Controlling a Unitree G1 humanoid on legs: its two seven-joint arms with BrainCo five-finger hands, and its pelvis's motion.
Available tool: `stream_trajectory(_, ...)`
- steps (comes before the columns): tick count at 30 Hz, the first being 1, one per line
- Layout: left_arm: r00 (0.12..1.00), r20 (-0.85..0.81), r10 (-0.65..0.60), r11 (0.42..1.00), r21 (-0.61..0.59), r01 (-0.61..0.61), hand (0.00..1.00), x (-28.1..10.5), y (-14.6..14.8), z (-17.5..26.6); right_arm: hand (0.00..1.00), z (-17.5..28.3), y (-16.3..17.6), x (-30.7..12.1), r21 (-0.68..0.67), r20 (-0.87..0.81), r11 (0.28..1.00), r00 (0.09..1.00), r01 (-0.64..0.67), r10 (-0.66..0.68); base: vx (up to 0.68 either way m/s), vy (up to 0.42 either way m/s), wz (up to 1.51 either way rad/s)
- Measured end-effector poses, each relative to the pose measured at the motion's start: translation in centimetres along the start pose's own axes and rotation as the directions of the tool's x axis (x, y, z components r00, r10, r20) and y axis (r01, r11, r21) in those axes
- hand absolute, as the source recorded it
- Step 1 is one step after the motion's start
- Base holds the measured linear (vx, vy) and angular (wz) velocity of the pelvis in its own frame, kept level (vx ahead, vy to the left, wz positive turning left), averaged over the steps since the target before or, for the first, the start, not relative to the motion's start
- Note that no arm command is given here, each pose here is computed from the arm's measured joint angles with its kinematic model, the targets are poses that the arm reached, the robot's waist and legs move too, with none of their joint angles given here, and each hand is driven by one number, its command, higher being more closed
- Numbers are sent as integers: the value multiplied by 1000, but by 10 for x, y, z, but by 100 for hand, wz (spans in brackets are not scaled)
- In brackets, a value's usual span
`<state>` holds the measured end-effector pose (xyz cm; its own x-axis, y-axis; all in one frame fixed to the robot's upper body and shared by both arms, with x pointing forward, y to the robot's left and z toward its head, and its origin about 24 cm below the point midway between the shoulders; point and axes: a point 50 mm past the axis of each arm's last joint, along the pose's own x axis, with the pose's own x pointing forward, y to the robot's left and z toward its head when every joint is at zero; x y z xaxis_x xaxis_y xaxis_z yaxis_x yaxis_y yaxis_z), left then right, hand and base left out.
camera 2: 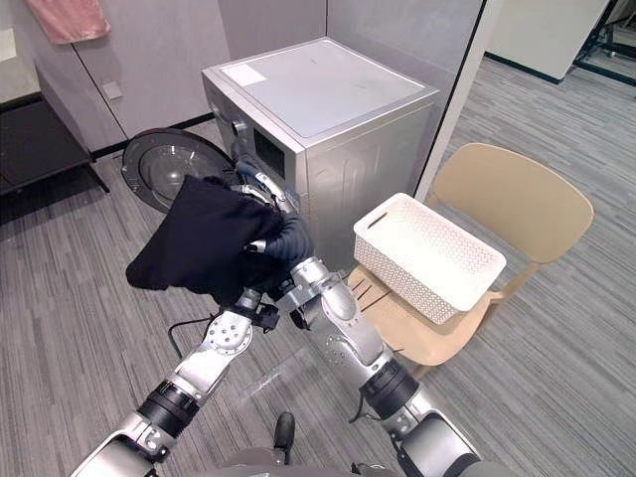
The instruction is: Pick up the laundry basket with both hands and put the clothes into the washing machine.
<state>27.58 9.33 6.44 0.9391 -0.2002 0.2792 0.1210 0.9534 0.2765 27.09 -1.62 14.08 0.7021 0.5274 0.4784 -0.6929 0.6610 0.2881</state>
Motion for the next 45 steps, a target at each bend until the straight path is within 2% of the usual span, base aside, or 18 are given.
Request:
stream_trajectory(3,997,-24,72,996,-50,-73,100,-9,9,-2,0,4,-7,-11,-86,19,995,999,43,-42,0,0,0)
stream_trajectory(6,987,-64,147,986,-65,-151,100,-20,25,-8,0,17,-30,-33,-283,53,946,987,158,-149,13,-21,-3)
stream_trajectory(9,960,-152,235,968,-58,-246,100,-44,45,-24,0,22,-61,-68,-506,27,824,959,255,-281,-8,-22,-5)
stream_trajectory(13,921,-261,288,949,-54,-312,100,-73,56,-42,0,17,-78,-101,-630,-32,726,924,276,-380,2,-24,-5)
stream_trajectory(15,897,-340,283,949,-40,-314,100,-89,57,-56,0,0,-85,-125,-694,-137,684,891,225,-433,11,-27,-6)
stream_trajectory(16,889,-362,280,948,-38,-315,100,-94,57,-61,0,-6,-88,-131,-702,-170,680,877,212,-449,0,0,0)
stream_trajectory(19,835,-496,237,959,-20,-284,100,-116,51,-87,0,-44,-101,-173,-752,-367,650,751,109,-550,7,-20,18)
stream_trajectory(21,780,-593,202,965,-14,-261,100,-133,45,-106,0,-71,-110,-212,-761,-507,648,596,31,-623,-6,-12,71)
stream_trajectory(24,717,-675,174,968,-14,-249,100,-145,38,-121,0,-88,-113,-249,-762,-578,648,433,18,-692,58,-10,124)
stream_trajectory(25,702,-691,172,967,-16,-252,100,-147,36,-124,0,-93,-113,-254,-758,-587,651,404,29,-702,145,42,126)
stream_trajectory(27,631,-758,165,965,-7,-261,100,-166,33,-135,0,-101,-117,-272,-756,-614,653,304,39,-728,204,68,97)
stream_trajectory(32,448,-874,187,957,59,-285,100,-215,41,-152,0,-114,-114,-261,-741,-621,665,283,92,-731,185,130,34)
stream_trajectory(34,415,-892,180,957,62,-282,100,-227,38,-152,0,-111,-118,-262,-748,-605,650,267,129,-750,246,194,43)
stream_trajectory(39,443,-876,191,961,75,-266,100,-215,47,-153,0,-110,-115,-272,-745,-606,647,244,158,-757,357,154,89)
stream_trajectory(45,520,-841,149,975,39,-217,100,-186,38,-151,0,-102,-120,-273,-761,-567,613,242,210,-787,383,3,81)
